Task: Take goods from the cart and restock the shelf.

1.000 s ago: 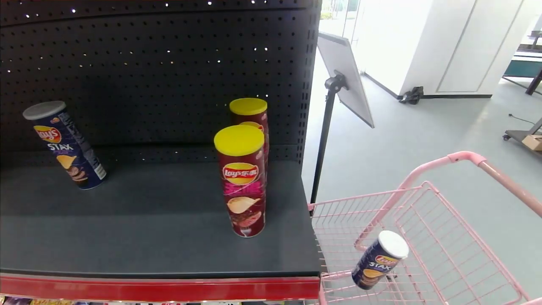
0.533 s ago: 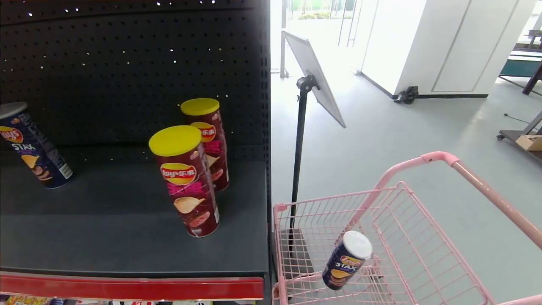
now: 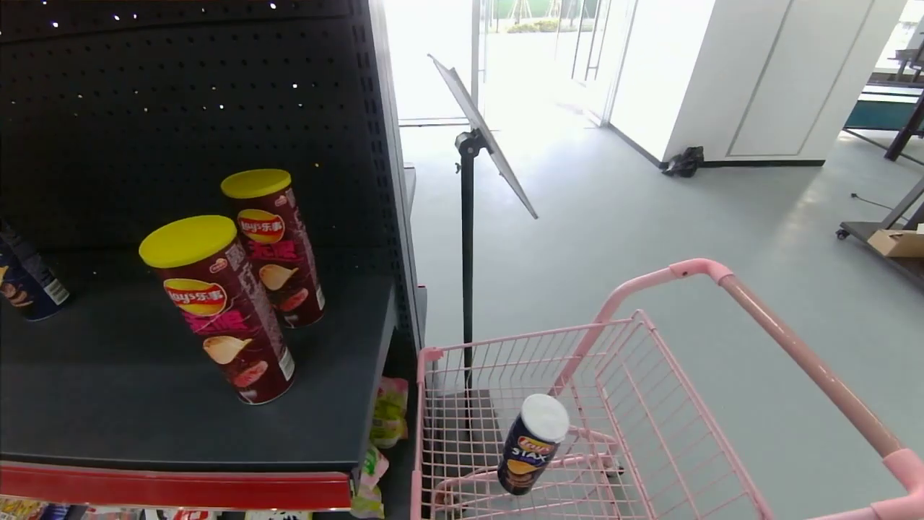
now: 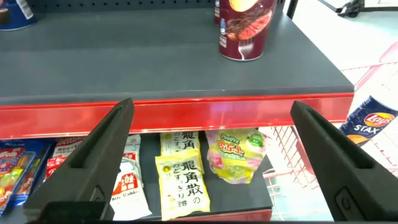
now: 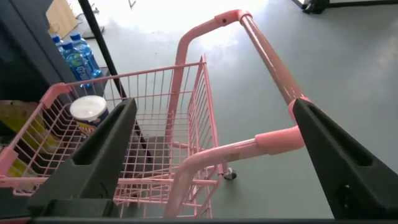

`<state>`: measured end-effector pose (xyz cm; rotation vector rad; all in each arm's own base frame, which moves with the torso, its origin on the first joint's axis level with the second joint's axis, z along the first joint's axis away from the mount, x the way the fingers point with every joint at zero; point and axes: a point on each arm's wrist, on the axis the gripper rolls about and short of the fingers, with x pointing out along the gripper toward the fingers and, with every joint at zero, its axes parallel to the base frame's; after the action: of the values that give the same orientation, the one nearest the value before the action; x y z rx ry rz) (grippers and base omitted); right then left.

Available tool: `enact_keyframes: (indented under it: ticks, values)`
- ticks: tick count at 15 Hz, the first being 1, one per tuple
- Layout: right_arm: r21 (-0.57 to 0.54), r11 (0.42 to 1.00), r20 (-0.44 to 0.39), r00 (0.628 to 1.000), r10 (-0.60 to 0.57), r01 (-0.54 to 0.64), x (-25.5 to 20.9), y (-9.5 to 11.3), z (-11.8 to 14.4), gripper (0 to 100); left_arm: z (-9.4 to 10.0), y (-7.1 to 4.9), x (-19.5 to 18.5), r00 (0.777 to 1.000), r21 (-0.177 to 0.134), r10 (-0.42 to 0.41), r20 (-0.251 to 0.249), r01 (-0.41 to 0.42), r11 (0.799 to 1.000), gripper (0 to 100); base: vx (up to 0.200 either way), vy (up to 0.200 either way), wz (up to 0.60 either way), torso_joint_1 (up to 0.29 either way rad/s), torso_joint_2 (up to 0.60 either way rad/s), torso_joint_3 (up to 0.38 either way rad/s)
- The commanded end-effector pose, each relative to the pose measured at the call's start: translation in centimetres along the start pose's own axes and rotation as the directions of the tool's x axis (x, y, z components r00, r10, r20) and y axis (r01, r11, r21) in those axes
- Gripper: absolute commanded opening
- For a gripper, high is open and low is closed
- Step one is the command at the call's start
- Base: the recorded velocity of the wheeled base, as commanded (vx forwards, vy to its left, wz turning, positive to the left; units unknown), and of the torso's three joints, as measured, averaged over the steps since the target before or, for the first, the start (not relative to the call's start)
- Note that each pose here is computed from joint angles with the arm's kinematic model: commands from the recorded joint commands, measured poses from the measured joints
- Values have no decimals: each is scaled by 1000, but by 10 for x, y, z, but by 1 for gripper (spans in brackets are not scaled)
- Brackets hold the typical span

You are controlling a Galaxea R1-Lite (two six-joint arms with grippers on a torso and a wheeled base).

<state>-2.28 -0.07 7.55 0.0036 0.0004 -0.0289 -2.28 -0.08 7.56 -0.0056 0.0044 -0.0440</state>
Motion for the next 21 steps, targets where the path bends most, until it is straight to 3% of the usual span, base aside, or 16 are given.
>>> enact_keyframes:
  ticks: [1, 5, 12, 21]
  values:
    - [-1, 1000, -1, 1000, -2, 2, 0, 0, 0, 100, 0, 0, 0, 1000, -1, 0, -2, 0, 1000, 100, 0, 0, 0, 0, 0, 0]
    - [-1, 1000, -1, 1000, -2, 2, 0, 0, 0, 100, 0, 0, 0, 1000, -2, 0, -2, 0, 1000, 100, 0, 0, 0, 0, 0, 0]
    - [-1, 1000, 0, 1000, -3, 3, 0, 0, 0, 100, 0, 0, 0, 1000, -2, 0, -2, 0, 1000, 100, -200, 0, 0, 6, 4, 1]
    - [1, 1000, -1, 1000, -2, 2, 0, 0, 0, 100, 0, 0, 0, 1000, -2, 0, -2, 0, 1000, 100, 0, 0, 0, -37, 85, 47]
